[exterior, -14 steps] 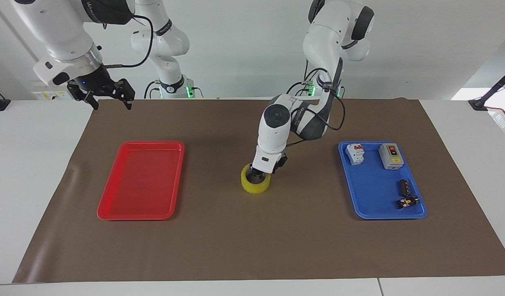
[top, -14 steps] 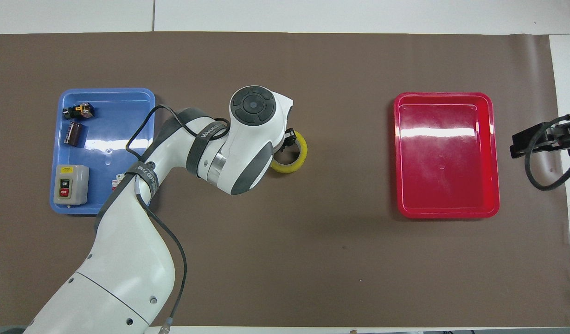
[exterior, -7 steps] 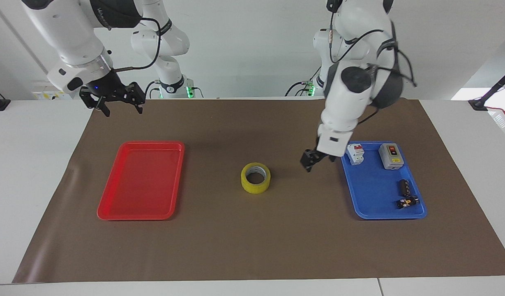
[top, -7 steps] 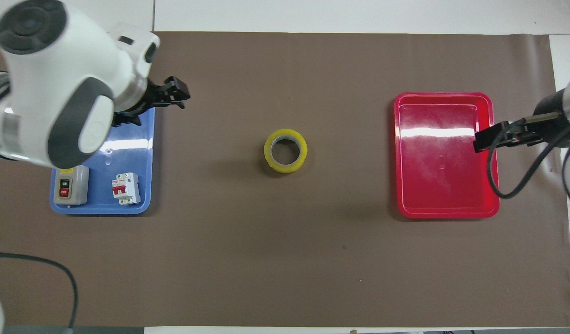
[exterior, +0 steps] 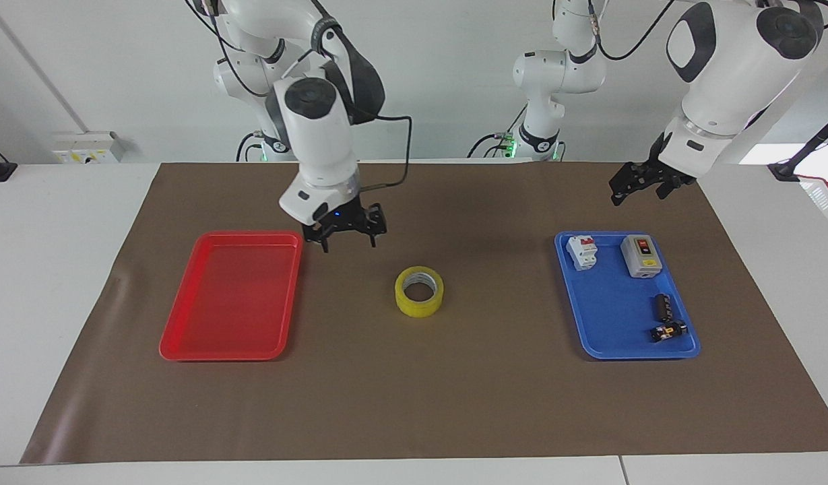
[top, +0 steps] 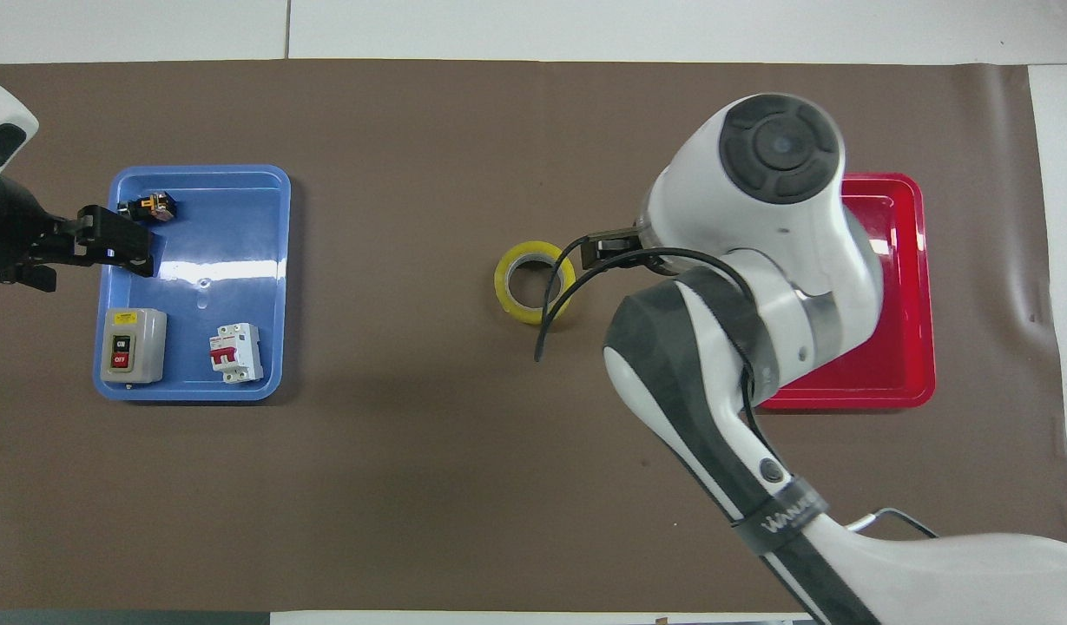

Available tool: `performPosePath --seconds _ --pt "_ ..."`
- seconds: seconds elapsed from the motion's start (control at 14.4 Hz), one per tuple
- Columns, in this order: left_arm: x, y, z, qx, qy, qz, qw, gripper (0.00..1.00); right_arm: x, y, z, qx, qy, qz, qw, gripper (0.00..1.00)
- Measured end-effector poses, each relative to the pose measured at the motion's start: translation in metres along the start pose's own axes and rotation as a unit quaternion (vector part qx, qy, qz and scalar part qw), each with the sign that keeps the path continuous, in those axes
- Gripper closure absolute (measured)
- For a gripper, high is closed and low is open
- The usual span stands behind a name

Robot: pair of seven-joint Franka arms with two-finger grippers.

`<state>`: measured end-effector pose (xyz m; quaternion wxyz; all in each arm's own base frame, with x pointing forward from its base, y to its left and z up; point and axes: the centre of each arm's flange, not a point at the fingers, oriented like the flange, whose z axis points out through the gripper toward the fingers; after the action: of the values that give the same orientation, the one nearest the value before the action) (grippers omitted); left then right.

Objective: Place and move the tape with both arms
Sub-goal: 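Reach the right gripper to the yellow tape and grasp it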

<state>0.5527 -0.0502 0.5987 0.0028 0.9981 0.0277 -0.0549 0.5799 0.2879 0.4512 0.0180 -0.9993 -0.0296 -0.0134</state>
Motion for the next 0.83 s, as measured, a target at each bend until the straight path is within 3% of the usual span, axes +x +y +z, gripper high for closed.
performPosePath --seconds 0.28,0.76,0.83 --pt "-0.01 -0.018 -0.01 -0.004 0.002 0.019 1.0 0.0 0.007 -0.062 0.085 -0.033 0.014 -0.003 0.999 0.0" --pt "-0.019 0.005 -0.004 -0.001 0.011 0.044 0.999 0.0 0.001 -0.057 0.159 -0.028 0.028 -0.095 0.995 0.0" --pt "-0.021 0.008 -0.003 -0.001 0.016 0.047 0.999 0.0 0.001 -0.056 0.16 -0.029 0.027 -0.109 0.993 0.07"
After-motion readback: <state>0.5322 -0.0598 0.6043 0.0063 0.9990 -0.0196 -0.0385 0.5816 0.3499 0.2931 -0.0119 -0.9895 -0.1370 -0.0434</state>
